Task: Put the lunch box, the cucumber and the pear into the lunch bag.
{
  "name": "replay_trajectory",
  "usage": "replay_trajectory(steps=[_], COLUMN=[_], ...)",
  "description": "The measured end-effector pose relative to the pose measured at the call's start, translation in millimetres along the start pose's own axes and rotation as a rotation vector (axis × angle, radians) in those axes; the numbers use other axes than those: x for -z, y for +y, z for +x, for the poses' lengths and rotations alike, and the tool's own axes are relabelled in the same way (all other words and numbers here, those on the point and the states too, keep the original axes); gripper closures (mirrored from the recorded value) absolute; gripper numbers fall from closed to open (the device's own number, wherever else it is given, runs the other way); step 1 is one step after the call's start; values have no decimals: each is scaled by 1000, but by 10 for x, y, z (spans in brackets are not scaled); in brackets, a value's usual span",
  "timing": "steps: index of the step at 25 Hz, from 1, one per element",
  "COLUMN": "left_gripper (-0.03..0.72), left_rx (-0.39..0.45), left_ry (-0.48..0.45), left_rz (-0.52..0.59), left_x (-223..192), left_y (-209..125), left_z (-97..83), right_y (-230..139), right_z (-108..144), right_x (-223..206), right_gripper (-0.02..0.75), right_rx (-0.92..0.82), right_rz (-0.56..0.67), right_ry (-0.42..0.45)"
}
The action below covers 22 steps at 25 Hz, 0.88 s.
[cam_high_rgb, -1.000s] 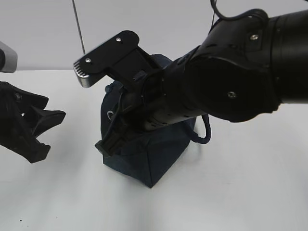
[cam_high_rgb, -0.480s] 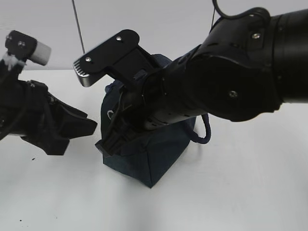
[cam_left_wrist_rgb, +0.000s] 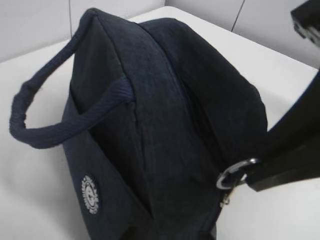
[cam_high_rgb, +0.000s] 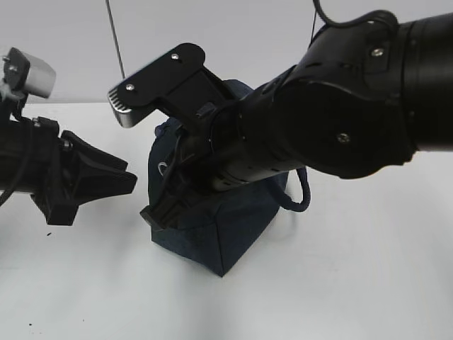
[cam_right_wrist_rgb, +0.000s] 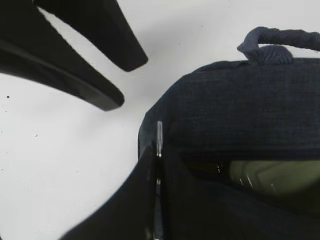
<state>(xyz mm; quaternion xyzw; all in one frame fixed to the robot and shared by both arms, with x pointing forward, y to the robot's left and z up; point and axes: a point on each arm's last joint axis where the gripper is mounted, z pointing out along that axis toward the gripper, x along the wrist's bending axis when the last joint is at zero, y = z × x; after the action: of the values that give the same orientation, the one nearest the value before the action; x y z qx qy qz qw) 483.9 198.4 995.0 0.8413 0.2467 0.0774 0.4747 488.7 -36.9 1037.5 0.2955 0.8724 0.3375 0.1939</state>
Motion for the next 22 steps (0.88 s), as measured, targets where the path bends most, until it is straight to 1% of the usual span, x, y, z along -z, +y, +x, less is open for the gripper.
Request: replay_trajectory(steps=[4, 8, 11, 16, 20, 22], left_gripper=[453, 452, 452, 452, 473, 496], left_rx=[7, -10, -4, 15, 19, 24], left_ry=[-12, -40, -42, -28, -17, -17], left_rz=[1, 6, 26, 13, 8, 12], left_x=[-48, -157, -268, -315, -316, -330], left_y=[-29, -29, -65, -72, -69, -82], left_z=[20, -26, -33, -10, 0, 9], right_y=[0, 0, 0, 0, 0, 0], right_z=[0, 0, 0, 0, 0, 1], right_x=[0, 0, 0, 0, 0, 0], right_gripper=[733, 733, 732, 733, 732, 732], right_rx=[0, 0, 0, 0, 0, -2], right_rz=[0, 0, 0, 0, 0, 0], right_ry=[0, 0, 0, 0, 0, 1])
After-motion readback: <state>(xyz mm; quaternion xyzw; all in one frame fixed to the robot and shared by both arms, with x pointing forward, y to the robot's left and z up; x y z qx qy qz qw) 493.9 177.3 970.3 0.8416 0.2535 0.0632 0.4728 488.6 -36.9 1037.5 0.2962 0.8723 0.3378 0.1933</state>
